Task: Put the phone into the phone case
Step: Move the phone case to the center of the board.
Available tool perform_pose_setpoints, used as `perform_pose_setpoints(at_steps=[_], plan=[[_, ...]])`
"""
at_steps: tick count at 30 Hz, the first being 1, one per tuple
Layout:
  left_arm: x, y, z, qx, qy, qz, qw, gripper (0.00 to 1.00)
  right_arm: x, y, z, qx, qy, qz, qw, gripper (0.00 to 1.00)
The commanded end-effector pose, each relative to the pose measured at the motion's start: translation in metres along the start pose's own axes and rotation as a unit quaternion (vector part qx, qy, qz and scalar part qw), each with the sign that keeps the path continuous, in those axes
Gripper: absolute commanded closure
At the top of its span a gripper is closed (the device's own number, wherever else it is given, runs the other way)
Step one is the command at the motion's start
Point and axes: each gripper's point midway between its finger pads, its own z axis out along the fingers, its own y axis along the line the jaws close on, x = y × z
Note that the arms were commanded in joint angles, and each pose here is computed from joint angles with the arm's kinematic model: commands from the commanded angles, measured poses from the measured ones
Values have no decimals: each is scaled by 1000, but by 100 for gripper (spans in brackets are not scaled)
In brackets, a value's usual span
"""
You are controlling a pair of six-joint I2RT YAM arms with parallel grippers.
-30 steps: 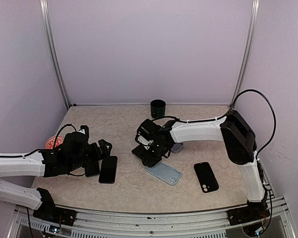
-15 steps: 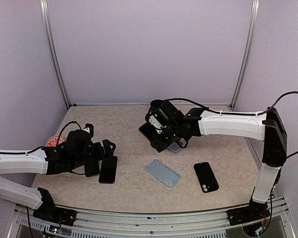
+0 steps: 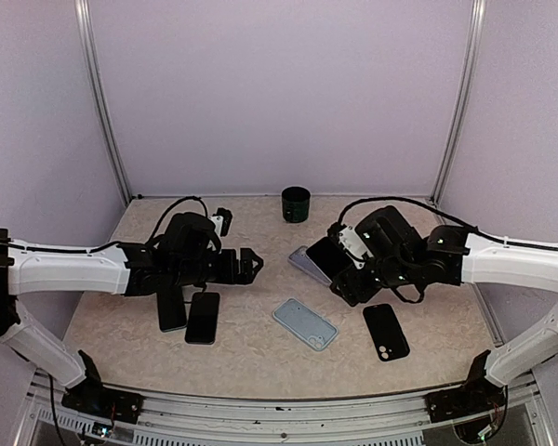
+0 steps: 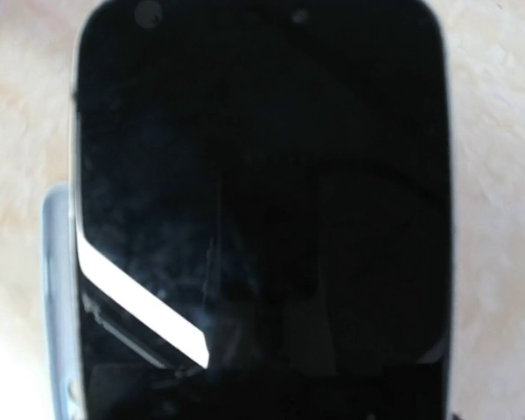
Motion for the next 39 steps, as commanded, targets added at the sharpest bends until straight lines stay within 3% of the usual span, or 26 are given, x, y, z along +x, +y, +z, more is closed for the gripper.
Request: perform_pose_setpoints(at_steps=[1, 9, 13, 16, 18, 23, 31, 39], plan=[[-26, -54, 1, 105, -5, 37, 994, 1, -6, 1, -25, -13, -64, -1, 998, 39], [-34, -118, 12, 238, 37, 26, 970, 1, 12, 15, -23, 3, -72, -27, 997, 39], [-37, -113, 20, 218, 33, 25, 975, 1, 14, 8, -19, 39, -63, -26, 997, 38], [-35, -91, 29, 156, 35, 0, 987, 1, 16, -3, -21, 71, -58, -14, 996, 37], [-18, -77, 34, 124, 60, -32, 990, 1, 17, -12, -25, 92, -55, -4, 994, 36], [26, -84, 31, 157, 104, -99, 977, 1, 15, -42, -41, 147, -55, 33, 987, 34], [80, -104, 42, 138, 169, -105, 970, 1, 1, -77, -69, 177, -85, 77, 978, 33], [119, -106, 55, 117, 219, -110, 962, 1, -1, -79, -69, 176, -88, 80, 977, 32]])
